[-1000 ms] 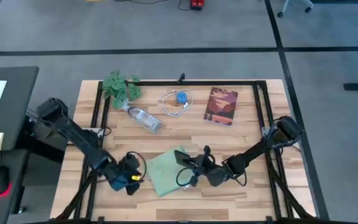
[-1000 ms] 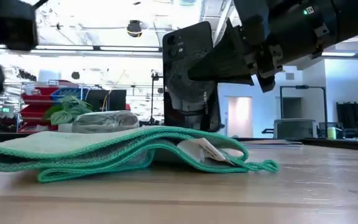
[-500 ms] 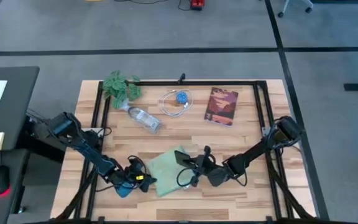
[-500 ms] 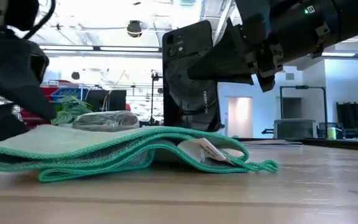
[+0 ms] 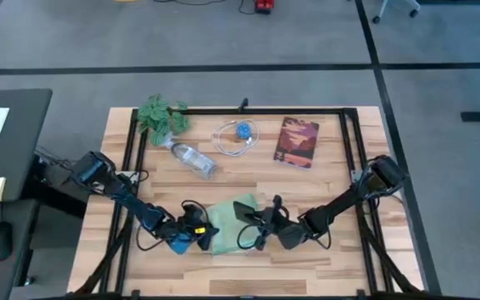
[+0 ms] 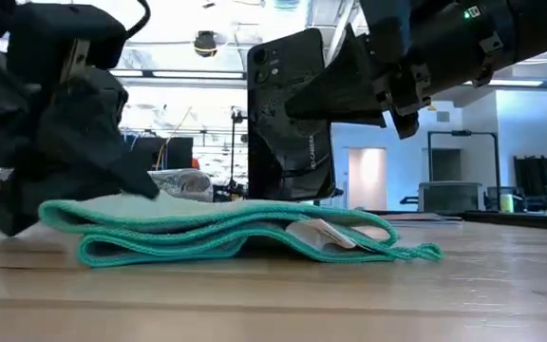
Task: Apply microfiber cloth
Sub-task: Wipe the back and front of the black cellphone with the green microfiber cloth
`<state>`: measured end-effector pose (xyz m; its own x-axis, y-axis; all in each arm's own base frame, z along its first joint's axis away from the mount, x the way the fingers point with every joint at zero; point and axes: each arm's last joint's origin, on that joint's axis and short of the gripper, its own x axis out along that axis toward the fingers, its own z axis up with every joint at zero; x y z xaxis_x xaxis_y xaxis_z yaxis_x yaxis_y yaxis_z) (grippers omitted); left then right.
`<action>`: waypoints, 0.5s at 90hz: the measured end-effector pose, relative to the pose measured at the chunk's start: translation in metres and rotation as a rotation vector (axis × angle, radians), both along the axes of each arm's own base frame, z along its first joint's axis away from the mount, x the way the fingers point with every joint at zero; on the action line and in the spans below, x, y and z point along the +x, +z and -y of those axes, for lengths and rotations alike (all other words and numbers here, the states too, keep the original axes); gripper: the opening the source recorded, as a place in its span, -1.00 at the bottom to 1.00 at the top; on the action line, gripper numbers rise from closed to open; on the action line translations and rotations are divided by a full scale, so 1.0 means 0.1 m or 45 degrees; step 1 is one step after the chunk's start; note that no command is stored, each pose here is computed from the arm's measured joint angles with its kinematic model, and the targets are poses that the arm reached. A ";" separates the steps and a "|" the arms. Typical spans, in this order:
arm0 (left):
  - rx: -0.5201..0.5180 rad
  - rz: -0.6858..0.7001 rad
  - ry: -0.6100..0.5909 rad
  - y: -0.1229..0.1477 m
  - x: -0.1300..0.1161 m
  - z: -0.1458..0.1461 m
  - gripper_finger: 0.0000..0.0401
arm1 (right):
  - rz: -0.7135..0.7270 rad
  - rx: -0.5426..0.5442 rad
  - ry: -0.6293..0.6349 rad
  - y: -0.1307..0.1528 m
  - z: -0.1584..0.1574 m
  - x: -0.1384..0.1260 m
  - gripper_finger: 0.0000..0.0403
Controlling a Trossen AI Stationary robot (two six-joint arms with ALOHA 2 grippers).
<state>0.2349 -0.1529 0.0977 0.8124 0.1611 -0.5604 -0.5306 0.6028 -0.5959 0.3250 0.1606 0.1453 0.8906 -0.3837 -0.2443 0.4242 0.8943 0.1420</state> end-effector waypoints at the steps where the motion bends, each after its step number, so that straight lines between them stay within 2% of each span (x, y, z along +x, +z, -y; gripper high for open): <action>1: 0.009 0.001 -0.003 0.00 0.00 0.00 -0.85 | 0.000 0.000 0.000 0.00 0.00 0.00 -0.92; 12: 0.115 0.020 -0.022 0.05 0.06 0.03 -0.97 | 0.000 0.001 -0.003 0.00 0.01 0.00 -0.92; 22: 0.222 0.147 -0.049 0.25 0.18 0.12 -0.99 | -0.002 0.027 -0.022 -0.01 0.03 0.01 -0.92; 35: 0.455 0.218 -0.162 0.48 0.33 0.25 -1.00 | -0.024 0.060 -0.020 -0.04 0.10 0.04 -0.92; 45: 0.609 0.223 -0.150 0.58 0.43 0.29 -1.00 | -0.026 0.083 -0.004 -0.04 0.14 0.07 -0.92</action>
<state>0.2782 -0.1814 0.1553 0.9154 0.2678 -0.3006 -0.3600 0.8787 -0.3134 0.3317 0.1462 0.1417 0.8839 -0.3693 -0.2870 0.4306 0.8820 0.1914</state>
